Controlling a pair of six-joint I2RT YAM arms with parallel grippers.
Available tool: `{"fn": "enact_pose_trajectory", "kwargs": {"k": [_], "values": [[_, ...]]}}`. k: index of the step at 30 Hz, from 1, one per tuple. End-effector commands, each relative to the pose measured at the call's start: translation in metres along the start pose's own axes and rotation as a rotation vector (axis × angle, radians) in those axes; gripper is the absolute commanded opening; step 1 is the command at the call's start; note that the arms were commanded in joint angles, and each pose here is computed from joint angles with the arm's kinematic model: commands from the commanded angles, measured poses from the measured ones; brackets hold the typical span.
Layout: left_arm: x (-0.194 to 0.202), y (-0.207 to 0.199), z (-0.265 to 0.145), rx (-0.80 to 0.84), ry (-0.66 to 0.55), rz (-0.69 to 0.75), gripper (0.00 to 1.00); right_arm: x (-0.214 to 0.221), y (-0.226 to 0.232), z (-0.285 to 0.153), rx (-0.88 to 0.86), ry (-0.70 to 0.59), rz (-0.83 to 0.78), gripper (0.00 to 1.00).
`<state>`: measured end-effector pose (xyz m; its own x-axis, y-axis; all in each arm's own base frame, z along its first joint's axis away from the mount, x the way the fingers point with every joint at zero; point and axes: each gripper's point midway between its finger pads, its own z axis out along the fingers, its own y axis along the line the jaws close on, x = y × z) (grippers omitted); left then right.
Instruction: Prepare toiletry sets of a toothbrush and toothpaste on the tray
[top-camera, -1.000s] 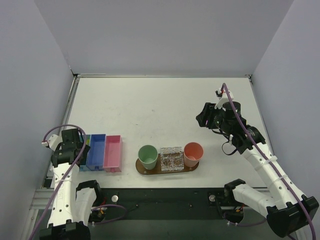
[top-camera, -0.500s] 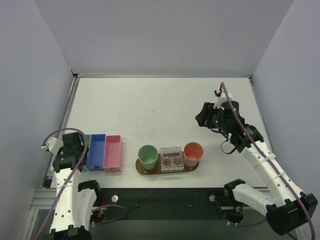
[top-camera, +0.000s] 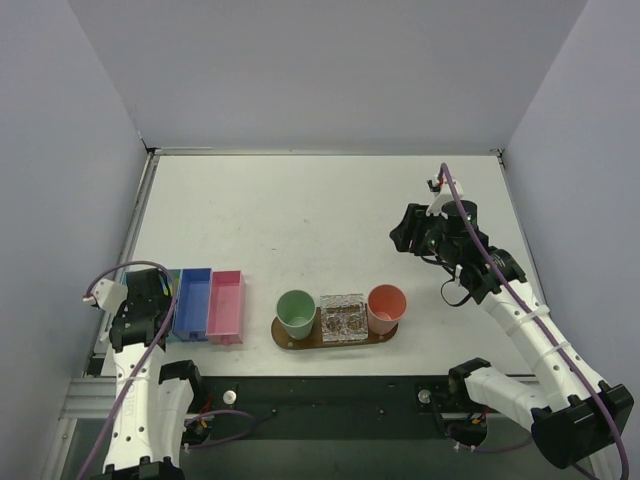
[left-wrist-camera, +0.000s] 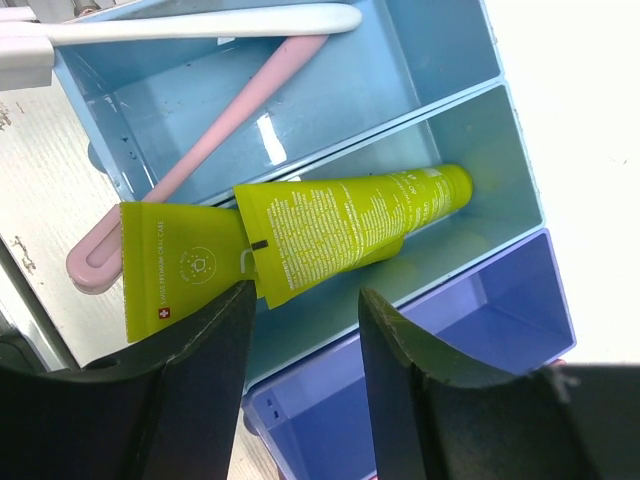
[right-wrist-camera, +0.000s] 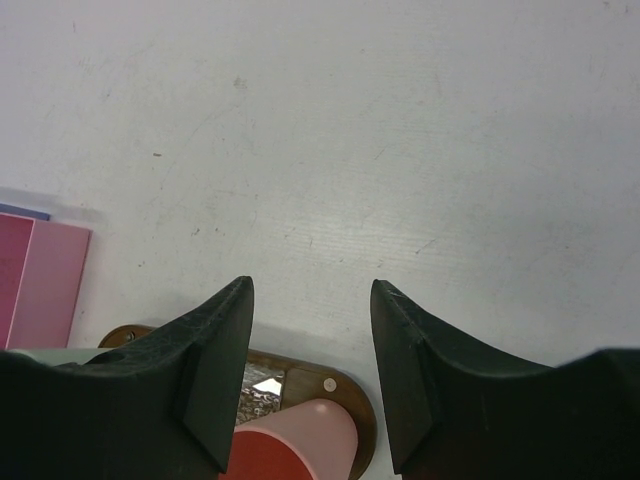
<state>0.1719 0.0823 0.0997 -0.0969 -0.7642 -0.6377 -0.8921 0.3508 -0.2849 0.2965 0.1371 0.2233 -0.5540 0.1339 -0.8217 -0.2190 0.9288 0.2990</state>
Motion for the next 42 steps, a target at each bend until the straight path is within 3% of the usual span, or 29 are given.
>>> {"fn": "enact_pose_trajectory", "kwargs": {"k": [1, 11, 16, 20, 24, 32, 42], "values": [[-0.008, -0.005, 0.003, 0.015, -0.048, -0.078, 0.55, -0.018, 0.005, -0.002, -0.022, -0.055, 0.000, 0.46], [-0.017, -0.002, 0.004, 0.015, -0.106, -0.094, 0.34, -0.017, 0.004, 0.000, -0.022, -0.053, 0.007, 0.45], [-0.024, -0.002, 0.000, 0.018, -0.133, -0.075, 0.28, -0.016, 0.005, 0.002, -0.028, -0.046, 0.014, 0.45], [-0.027, -0.004, -0.001, 0.027, -0.141, -0.064, 0.18, -0.015, 0.005, 0.003, -0.031, -0.042, 0.017, 0.45], [-0.035, -0.006, -0.006, 0.034, -0.163, -0.054, 0.00, -0.015, 0.007, 0.002, -0.039, -0.039, 0.019, 0.45], [-0.057, -0.018, -0.025, 0.088, -0.222, 0.018, 0.00, -0.014, 0.006, 0.002, -0.040, -0.037, 0.022, 0.44], [-0.077, -0.050, -0.056, 0.326, -0.331, 0.181, 0.00, -0.011, 0.009, 0.004, -0.052, -0.021, 0.031, 0.44]]}}
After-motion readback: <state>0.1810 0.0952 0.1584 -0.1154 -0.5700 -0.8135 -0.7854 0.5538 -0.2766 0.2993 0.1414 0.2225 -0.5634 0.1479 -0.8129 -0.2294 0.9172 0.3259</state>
